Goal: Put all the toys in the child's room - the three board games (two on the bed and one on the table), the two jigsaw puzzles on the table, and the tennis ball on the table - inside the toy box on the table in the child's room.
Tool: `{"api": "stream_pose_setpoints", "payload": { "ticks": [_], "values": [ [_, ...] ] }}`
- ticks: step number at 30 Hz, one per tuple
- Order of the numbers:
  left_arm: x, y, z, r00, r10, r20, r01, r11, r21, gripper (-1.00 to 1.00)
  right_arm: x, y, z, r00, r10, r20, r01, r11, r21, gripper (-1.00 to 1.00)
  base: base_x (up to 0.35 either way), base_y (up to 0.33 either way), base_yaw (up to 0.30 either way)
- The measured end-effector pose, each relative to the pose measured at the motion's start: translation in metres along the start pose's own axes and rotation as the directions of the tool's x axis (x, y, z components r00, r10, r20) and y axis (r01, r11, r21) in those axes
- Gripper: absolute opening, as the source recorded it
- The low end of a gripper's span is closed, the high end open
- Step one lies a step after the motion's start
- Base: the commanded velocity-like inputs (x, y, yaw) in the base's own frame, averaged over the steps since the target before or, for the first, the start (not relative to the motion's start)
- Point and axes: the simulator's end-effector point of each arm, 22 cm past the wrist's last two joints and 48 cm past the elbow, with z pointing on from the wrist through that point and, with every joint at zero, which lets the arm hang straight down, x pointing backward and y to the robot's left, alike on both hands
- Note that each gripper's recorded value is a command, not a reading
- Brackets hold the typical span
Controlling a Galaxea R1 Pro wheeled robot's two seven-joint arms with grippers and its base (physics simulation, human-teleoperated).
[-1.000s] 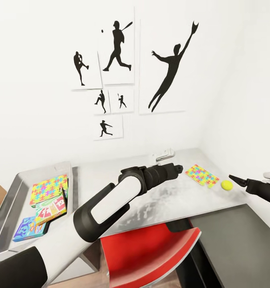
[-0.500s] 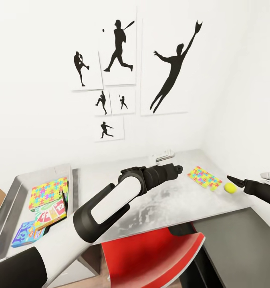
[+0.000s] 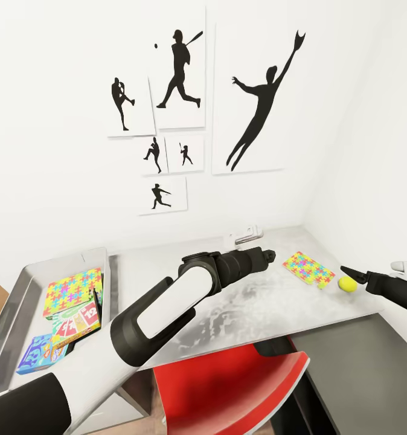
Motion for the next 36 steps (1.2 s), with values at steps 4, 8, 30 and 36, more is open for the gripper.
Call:
{"api": "stream_pose_setpoints", "payload": {
  "ticks": [4, 8, 30, 36],
  "values": [
    [0.000, 0.000, 0.000, 1.000, 0.000, 0.000, 0.000, 1.000, 0.000, 1.00, -0.001, 0.001, 0.000, 1.000, -0.002, 0.000, 0.002, 1.000, -0.001, 1.00, 0.000, 0.000, 0.000],
    [0.000, 0.000, 0.000, 1.000, -0.001, 0.000, 0.001, 1.000, 0.000, 1.00, -0.002, 0.001, -0.001, 1.000, -0.002, 0.001, 0.002, 1.000, -0.002, 1.00, 0.000, 0.000, 0.000],
    [0.000, 0.006, 0.003, 1.000, -0.014, -0.004, 0.014, 1.000, -0.011, 1.00, 0.009, -0.011, 0.000, 0.997, 0.044, -0.059, -0.043, 0.999, 0.023, 1.00, 0.000, 0.000, 0.000],
    [-0.010, 0.013, 0.002, 0.998, -0.056, 0.008, 0.056, 0.998, -0.017, 1.00, 0.002, -0.048, 0.020, 0.974, 0.188, -0.124, -0.174, 0.978, 0.113, 1.00, 0.000, 0.000, 0.000]
  ]
}}
